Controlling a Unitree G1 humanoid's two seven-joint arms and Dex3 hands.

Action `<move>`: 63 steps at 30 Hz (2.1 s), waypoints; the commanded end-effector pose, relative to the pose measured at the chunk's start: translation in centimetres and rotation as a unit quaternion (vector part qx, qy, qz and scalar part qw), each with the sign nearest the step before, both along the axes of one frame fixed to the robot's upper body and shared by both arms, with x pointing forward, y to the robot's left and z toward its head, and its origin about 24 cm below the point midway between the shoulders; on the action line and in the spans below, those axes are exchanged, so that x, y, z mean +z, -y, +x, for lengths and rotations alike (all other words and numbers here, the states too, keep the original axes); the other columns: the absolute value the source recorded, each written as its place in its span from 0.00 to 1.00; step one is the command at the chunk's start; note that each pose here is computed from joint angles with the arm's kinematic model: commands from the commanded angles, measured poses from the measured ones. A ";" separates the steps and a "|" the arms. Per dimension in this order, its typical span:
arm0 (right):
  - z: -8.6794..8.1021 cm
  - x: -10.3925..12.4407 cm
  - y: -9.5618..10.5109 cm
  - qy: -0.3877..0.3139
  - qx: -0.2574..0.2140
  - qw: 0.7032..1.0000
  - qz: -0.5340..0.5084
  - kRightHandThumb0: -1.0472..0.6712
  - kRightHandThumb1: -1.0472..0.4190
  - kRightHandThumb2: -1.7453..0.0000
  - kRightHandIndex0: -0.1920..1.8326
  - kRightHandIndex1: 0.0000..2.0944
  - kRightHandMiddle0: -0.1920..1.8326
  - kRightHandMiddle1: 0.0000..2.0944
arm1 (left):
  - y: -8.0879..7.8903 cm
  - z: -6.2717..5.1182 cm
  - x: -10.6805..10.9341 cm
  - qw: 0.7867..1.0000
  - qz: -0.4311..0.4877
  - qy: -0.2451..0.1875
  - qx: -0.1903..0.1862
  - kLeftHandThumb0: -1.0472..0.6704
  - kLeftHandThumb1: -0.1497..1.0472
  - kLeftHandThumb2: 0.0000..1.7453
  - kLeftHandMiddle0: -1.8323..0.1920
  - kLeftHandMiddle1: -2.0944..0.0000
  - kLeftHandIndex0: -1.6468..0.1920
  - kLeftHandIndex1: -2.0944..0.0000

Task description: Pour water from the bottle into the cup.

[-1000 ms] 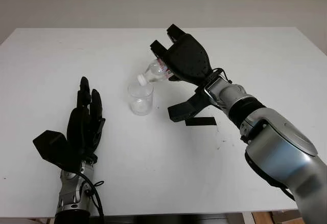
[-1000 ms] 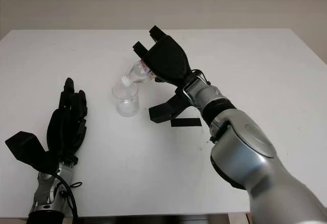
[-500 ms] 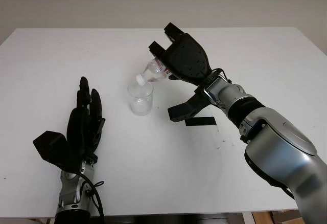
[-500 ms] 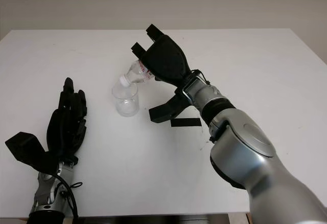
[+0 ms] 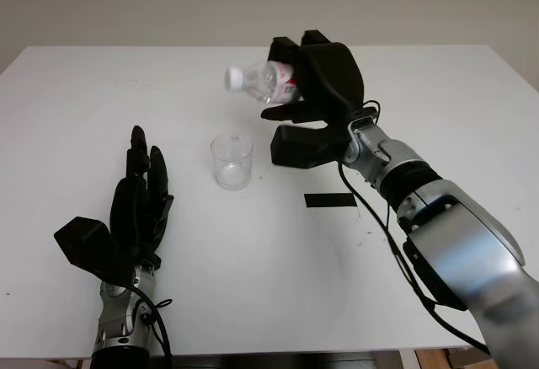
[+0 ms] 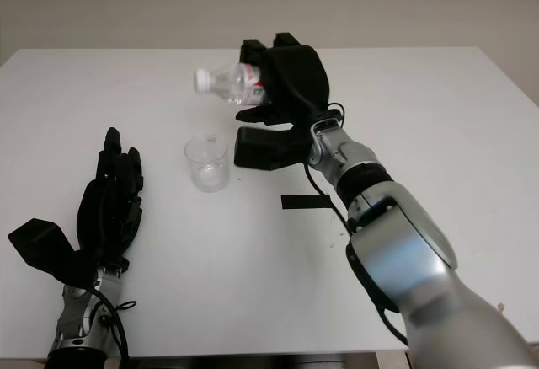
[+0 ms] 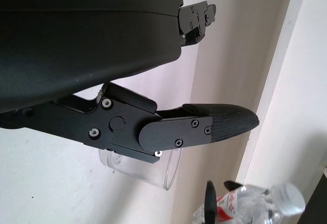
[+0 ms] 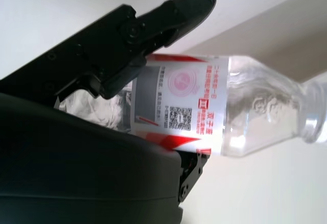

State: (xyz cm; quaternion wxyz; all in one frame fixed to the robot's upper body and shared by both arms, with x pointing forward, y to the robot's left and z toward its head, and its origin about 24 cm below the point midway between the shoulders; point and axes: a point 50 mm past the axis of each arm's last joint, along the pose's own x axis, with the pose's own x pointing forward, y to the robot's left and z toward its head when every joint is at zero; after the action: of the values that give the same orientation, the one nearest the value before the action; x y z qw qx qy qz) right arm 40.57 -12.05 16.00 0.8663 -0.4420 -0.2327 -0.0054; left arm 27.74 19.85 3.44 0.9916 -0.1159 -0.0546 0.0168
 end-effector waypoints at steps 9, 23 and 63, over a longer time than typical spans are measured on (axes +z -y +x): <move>-1.8 -4.4 3.3 -0.133 0.013 0.960 0.248 0.41 0.00 0.78 0.64 1.00 0.49 1.00 | 0.0 -1.5 -2.4 0.999 -0.006 -0.052 -0.002 0.18 1.00 0.30 1.00 0.98 1.00 0.98; -5.6 -6.4 3.4 -0.211 0.025 0.883 0.419 0.38 0.00 0.75 0.76 1.00 0.56 1.00 | 0.2 -1.1 -2.2 0.998 -0.008 -0.054 -0.011 0.17 1.00 0.30 1.00 0.98 1.00 0.98; -7.7 -10.7 1.9 -0.200 0.009 0.900 0.388 0.34 0.00 0.76 0.71 1.00 0.47 1.00 | -0.8 -1.4 -1.9 0.998 -0.003 -0.056 -0.017 0.17 1.00 0.28 1.00 0.98 1.00 0.98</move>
State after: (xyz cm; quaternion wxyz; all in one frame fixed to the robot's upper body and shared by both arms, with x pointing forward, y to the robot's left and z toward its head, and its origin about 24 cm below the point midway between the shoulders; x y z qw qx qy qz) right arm 32.87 -14.10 4.95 0.9972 -0.0677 -0.0328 0.0004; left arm 27.37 20.25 3.37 0.9929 -0.1125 -0.0367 -0.0068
